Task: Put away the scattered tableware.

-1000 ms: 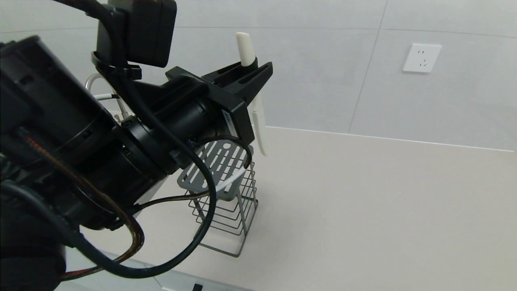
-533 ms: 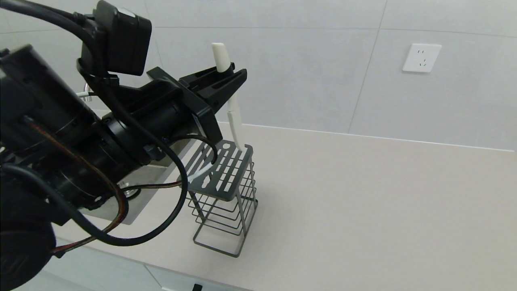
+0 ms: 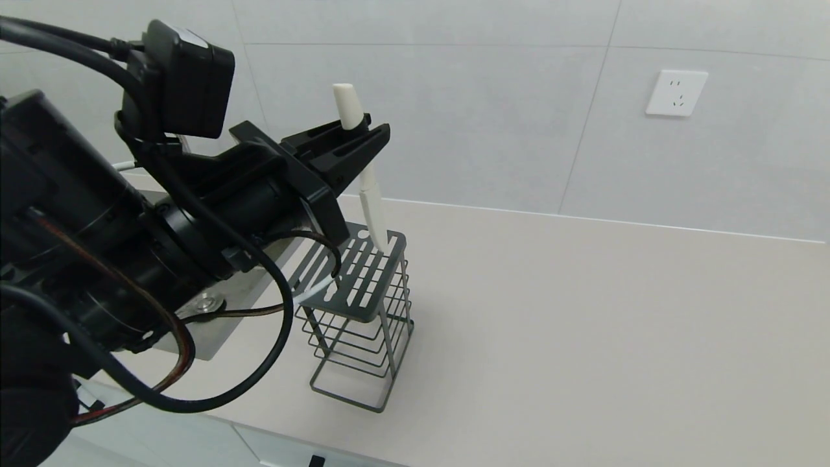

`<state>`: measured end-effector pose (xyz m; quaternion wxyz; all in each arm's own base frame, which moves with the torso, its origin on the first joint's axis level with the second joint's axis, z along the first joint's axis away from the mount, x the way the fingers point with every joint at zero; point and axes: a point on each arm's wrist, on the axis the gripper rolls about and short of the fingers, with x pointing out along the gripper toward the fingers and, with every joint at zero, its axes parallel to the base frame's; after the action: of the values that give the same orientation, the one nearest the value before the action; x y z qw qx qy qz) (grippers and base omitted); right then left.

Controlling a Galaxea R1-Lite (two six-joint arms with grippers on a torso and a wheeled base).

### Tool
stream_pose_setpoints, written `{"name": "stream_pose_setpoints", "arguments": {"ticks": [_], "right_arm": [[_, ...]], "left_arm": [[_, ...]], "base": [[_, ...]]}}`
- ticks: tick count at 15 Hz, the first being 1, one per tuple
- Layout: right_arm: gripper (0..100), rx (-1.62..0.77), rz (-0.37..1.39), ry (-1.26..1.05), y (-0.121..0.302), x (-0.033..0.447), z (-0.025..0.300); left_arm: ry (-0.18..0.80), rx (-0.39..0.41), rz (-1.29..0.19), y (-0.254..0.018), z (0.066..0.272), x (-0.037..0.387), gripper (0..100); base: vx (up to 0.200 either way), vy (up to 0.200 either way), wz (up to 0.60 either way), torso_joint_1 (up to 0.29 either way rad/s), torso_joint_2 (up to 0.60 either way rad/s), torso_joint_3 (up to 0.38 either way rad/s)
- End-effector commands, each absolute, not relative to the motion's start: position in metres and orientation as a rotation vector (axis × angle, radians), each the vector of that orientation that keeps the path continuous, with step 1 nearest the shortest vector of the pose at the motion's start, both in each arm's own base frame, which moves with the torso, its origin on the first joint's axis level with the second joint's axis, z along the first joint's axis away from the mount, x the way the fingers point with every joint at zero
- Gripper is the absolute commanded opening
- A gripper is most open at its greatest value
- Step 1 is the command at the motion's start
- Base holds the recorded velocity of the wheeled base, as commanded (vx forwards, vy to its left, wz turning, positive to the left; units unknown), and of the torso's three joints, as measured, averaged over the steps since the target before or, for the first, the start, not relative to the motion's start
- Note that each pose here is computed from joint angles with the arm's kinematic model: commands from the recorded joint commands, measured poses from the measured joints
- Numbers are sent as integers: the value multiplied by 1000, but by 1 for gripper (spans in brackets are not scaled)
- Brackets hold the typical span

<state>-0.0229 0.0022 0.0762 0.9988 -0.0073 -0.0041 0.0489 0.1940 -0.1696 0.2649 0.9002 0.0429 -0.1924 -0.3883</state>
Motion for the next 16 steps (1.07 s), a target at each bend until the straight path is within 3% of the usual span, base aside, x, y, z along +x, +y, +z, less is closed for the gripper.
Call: {"name": "stream_pose_setpoints", "arguments": {"ticks": [1, 16], "right_arm": [[100, -16, 98, -7, 2, -23, 76], [100, -14, 98, -7, 2, -23, 76]], "left_arm": [[-375, 96, -806, -171, 258, 196, 0], [-358, 93, -796, -172, 253, 203, 0]], "base": [[0, 0, 0, 0, 0, 0], [0, 0, 0, 0, 0, 0]]}}
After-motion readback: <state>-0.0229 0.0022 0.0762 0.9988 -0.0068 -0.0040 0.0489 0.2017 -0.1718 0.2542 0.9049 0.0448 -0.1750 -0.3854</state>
